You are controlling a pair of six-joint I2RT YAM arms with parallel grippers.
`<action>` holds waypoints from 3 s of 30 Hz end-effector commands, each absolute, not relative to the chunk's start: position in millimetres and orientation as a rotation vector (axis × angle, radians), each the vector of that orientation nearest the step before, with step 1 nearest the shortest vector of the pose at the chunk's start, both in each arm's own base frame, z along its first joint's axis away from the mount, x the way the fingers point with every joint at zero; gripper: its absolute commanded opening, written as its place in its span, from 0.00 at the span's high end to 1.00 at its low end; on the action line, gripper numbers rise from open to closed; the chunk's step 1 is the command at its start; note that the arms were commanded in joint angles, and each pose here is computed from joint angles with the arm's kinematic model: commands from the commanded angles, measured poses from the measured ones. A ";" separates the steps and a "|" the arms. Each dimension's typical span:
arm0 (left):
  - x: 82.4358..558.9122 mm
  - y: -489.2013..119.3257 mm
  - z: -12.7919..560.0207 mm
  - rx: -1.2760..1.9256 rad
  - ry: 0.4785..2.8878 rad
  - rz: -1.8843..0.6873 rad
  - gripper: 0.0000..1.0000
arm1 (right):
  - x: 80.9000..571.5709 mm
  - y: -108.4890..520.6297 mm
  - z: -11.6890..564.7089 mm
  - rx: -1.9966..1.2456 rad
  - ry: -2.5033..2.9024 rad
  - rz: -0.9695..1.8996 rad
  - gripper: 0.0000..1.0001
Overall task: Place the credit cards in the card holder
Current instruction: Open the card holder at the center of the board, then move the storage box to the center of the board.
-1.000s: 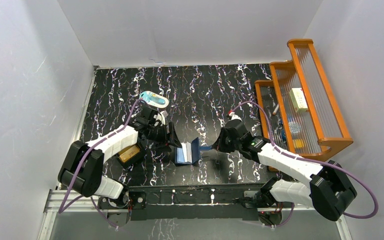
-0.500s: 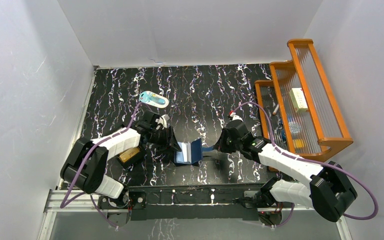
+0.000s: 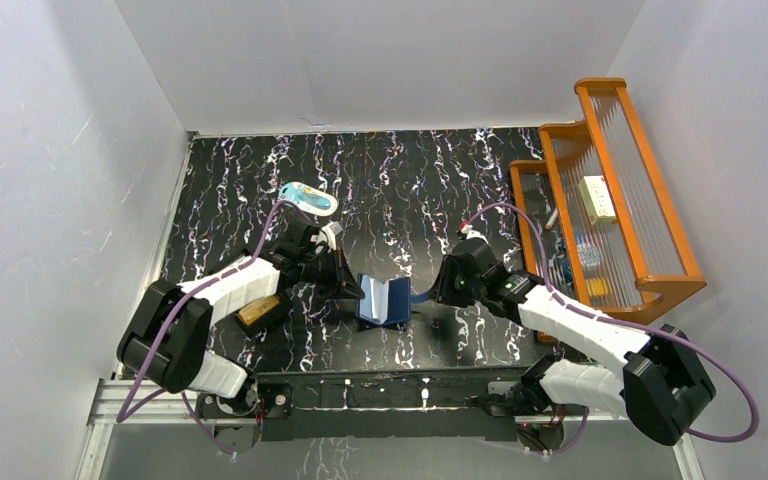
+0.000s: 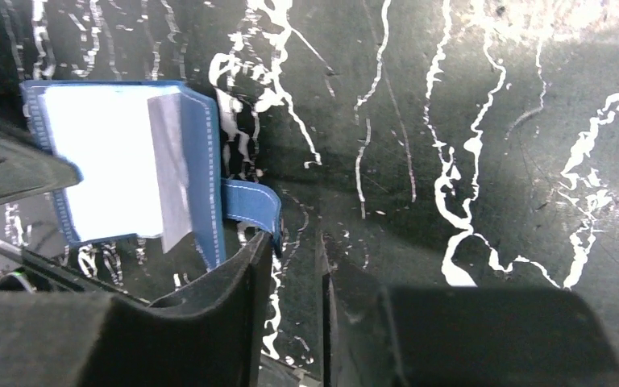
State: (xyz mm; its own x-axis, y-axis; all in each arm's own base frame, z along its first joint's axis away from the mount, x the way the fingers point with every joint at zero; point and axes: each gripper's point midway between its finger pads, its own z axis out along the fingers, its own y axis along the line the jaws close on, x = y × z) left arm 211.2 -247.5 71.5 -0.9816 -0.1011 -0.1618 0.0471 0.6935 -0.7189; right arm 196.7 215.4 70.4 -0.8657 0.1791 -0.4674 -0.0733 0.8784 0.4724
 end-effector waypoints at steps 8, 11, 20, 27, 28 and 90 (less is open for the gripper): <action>222.5 -227.5 96.6 -0.079 2.683 -0.952 1.00 | 222.7 258.7 163.8 0.001 2.345 0.908 0.47; 230.0 -214.0 108.1 -0.129 2.669 -0.876 1.00 | 224.9 272.8 171.5 -0.031 2.335 0.963 0.45; 262.3 -148.5 156.7 -0.374 2.532 -0.793 1.00 | 229.6 316.0 185.3 -0.108 2.271 1.058 0.43; 281.7 -74.9 212.6 -0.504 2.373 -0.403 1.00 | 216.7 384.5 172.9 -0.280 2.259 1.069 0.41; 281.5 -68.2 219.7 -0.508 2.355 -0.360 1.00 | 213.8 396.9 173.5 -0.314 2.246 1.097 0.40; 248.9 -139.0 250.2 -0.173 2.358 -0.899 1.00 | 288.2 249.1 159.6 0.007 2.443 0.463 1.00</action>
State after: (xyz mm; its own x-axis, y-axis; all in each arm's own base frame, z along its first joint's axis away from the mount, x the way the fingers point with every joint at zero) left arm 257.9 -96.4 250.7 -0.7262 -0.3399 -0.5976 -0.0293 0.8837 -0.4671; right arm 270.0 293.6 132.5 -0.8588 -0.0051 -0.5122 -0.2105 0.9152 0.3437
